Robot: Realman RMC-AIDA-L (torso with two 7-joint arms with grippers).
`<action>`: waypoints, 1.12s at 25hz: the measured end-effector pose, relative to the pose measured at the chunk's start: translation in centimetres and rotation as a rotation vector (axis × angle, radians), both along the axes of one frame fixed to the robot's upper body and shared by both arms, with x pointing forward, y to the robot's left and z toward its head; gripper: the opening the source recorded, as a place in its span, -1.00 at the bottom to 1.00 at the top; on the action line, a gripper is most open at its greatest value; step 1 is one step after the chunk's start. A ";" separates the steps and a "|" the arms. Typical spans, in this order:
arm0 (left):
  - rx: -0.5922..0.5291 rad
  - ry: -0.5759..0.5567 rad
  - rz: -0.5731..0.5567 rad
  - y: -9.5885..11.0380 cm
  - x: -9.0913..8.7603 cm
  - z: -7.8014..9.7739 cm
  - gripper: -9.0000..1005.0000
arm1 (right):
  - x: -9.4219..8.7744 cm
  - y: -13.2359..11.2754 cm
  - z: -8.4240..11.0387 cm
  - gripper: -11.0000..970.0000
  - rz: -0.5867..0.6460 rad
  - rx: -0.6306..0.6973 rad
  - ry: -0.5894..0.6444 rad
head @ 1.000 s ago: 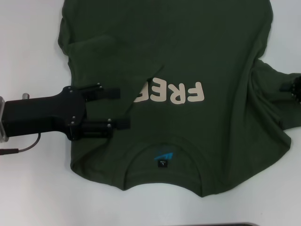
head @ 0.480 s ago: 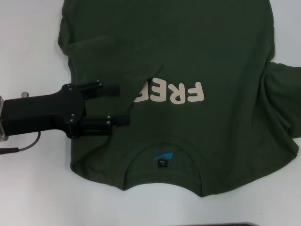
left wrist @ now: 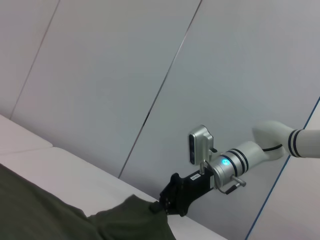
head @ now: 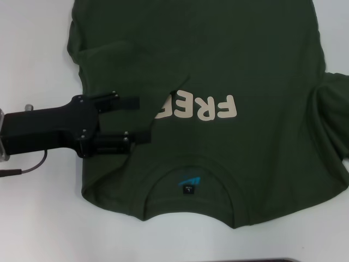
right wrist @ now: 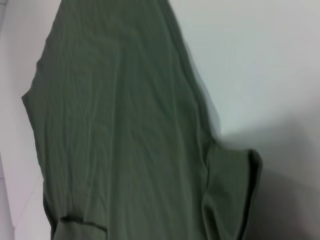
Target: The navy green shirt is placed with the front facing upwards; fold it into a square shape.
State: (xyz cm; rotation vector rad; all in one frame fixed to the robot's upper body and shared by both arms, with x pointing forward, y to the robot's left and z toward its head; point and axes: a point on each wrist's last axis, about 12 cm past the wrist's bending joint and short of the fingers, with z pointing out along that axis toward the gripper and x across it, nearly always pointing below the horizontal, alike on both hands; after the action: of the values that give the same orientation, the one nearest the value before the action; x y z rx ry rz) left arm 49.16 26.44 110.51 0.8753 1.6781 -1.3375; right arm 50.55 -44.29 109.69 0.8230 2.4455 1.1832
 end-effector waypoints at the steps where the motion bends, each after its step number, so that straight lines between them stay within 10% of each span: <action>1: -0.001 -0.001 0.001 0.0 0.0 0.0 0.80 | -0.2 -0.1 0.0 -0.95 -0.001 0.001 0.005; 28: -0.007 -0.004 0.008 0.1 0.0 0.1 0.80 | -0.3 0.3 1.6 -0.95 0.054 0.049 -0.004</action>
State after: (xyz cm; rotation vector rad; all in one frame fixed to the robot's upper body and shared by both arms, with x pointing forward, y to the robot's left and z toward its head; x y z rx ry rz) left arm 49.12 26.54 110.57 0.8661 1.6711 -1.3342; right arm 50.30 -43.99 111.29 0.7720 2.4590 1.2681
